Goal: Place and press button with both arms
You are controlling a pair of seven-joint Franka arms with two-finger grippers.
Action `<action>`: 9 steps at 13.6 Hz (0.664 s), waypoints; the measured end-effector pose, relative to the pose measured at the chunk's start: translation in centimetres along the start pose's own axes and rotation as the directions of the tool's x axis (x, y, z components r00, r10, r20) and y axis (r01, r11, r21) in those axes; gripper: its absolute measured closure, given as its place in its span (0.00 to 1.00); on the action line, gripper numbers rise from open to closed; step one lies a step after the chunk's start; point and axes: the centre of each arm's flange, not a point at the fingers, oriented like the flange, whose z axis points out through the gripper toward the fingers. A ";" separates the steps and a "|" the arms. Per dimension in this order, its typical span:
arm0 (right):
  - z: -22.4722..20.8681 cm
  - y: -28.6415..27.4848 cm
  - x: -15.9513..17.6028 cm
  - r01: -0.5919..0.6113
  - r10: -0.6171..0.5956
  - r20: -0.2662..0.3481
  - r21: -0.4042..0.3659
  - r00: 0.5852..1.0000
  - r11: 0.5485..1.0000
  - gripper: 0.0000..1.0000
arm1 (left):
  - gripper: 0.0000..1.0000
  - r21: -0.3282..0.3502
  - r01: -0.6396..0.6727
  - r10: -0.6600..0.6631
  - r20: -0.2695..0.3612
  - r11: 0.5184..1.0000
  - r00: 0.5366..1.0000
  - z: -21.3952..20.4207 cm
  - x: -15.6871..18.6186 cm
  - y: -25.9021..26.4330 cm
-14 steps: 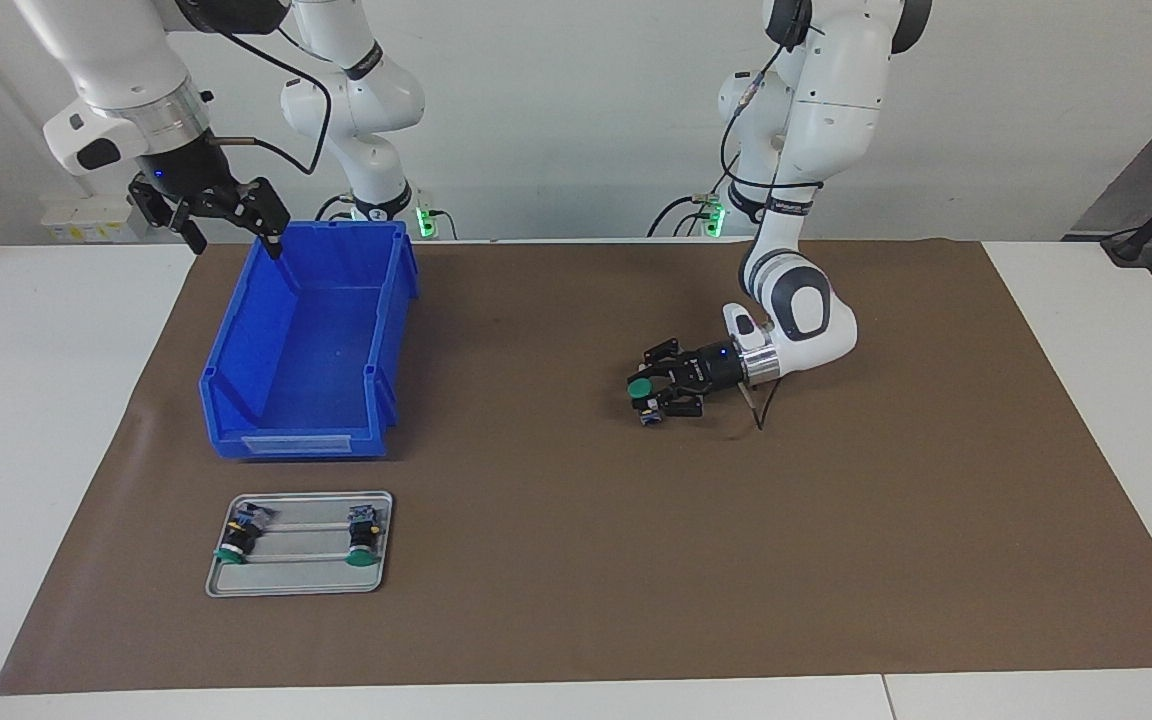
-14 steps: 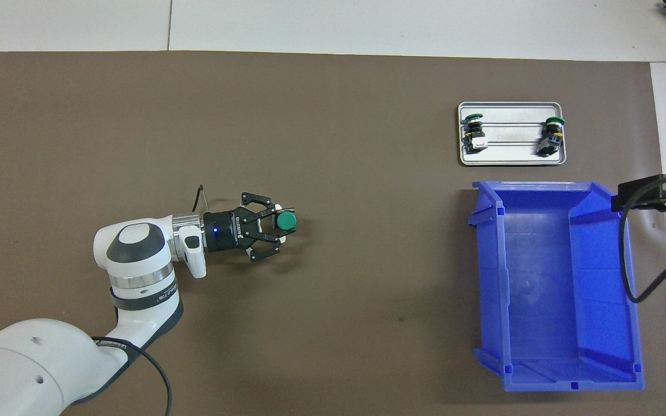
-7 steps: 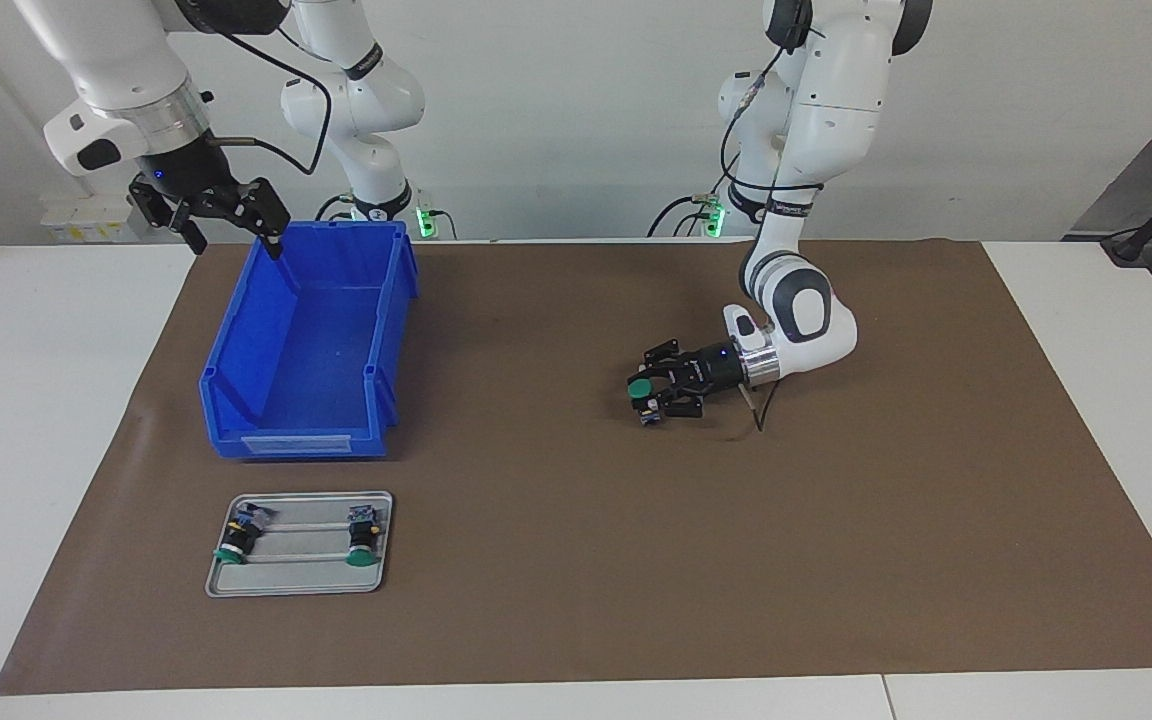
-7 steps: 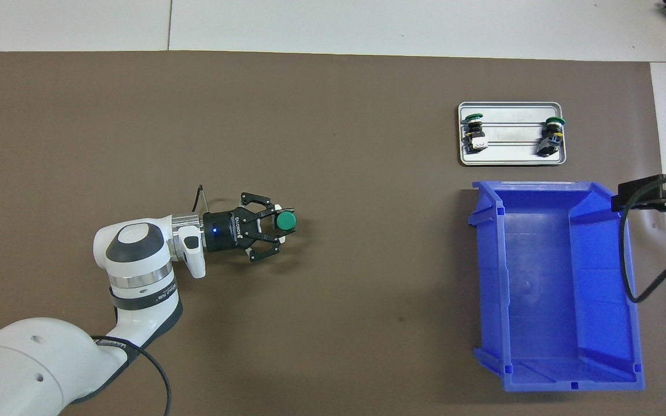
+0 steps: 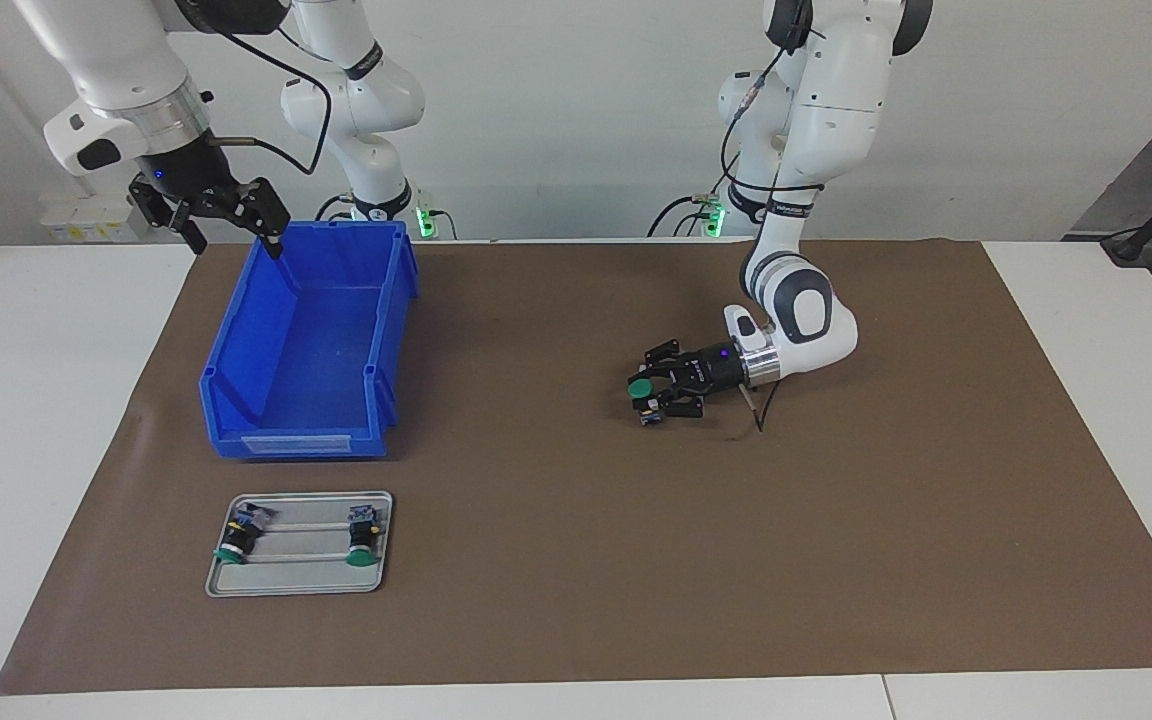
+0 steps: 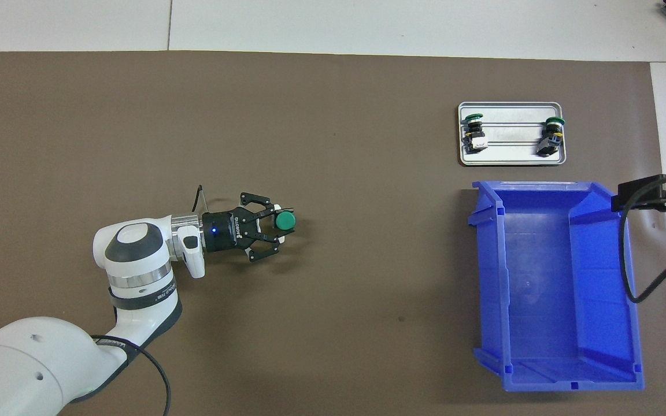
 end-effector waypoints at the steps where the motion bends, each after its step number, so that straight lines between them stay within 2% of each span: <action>1: 0.0 0.0 0.0 0.000 0.000 0.000 0.000 1.000 1.000 0.00 | 0.59 -0.001 0.001 -0.001 -0.002 1.000 1.000 0.0 0.0 0.0; 6: 0.0 0.0 0.0 0.000 0.000 0.000 0.000 1.000 1.000 0.00 | 0.59 0.001 0.002 -0.002 -0.005 1.000 1.000 -0.1 -0.1 -0.1; 8: 0.0 0.0 0.0 0.000 0.000 0.000 0.000 1.000 1.000 0.00 | 0.57 0.005 0.003 -0.003 -0.006 1.000 1.000 -0.3 -0.1 -0.1; 9: 0.0 0.0 0.0 0.000 0.000 0.000 0.000 1.000 1.000 0.00 | 0.50 0.008 0.004 -0.004 -0.006 1.000 1.000 -0.4 -0.1 -0.2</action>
